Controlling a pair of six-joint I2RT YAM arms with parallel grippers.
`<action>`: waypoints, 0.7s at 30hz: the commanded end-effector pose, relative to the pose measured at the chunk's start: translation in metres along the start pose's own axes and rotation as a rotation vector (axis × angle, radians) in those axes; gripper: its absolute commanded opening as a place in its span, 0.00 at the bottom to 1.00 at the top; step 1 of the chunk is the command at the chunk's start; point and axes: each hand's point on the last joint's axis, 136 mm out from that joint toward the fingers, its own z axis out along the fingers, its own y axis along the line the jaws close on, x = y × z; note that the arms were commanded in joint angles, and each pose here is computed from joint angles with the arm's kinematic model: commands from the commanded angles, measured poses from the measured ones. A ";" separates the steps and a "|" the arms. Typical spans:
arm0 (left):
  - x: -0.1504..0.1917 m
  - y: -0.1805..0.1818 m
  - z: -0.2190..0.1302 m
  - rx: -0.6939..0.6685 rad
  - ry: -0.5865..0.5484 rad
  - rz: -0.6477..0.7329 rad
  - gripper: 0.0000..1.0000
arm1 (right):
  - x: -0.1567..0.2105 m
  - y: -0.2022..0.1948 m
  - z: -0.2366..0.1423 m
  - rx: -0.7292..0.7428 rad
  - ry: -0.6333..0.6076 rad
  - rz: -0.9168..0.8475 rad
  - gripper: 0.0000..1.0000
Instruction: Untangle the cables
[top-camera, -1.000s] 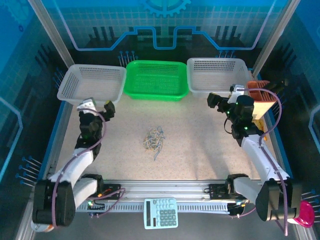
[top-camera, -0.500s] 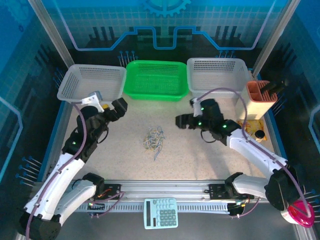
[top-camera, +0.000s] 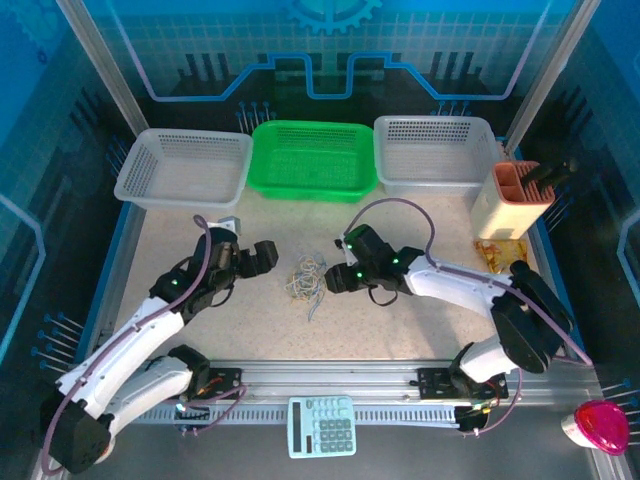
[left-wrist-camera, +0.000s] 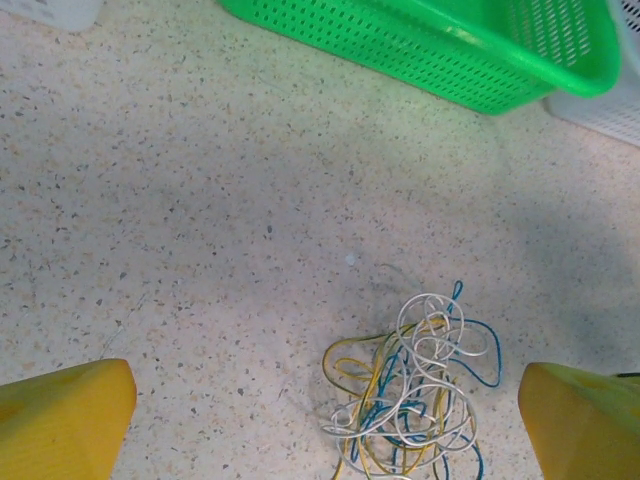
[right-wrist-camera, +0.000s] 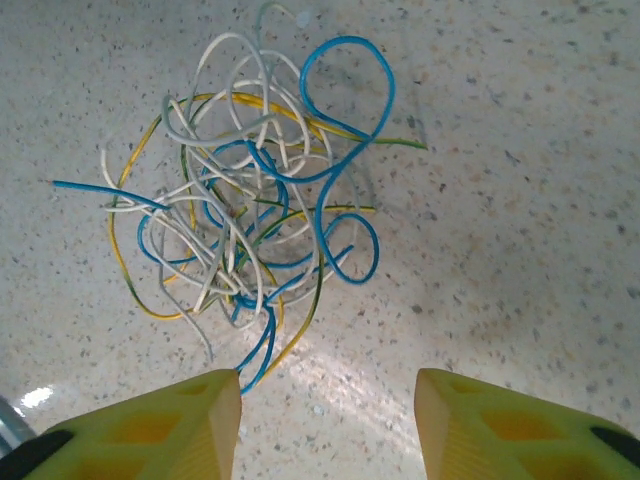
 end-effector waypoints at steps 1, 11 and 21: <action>0.004 -0.001 0.005 -0.004 0.009 0.027 0.99 | -0.025 0.019 -0.001 -0.045 -0.051 -0.025 0.39; 0.004 -0.005 0.011 -0.006 0.016 0.033 0.99 | -0.033 0.012 0.013 -0.033 -0.045 -0.010 0.35; 0.002 -0.008 0.007 0.001 0.010 0.039 0.99 | -0.035 -0.004 0.032 -0.001 -0.031 0.015 0.34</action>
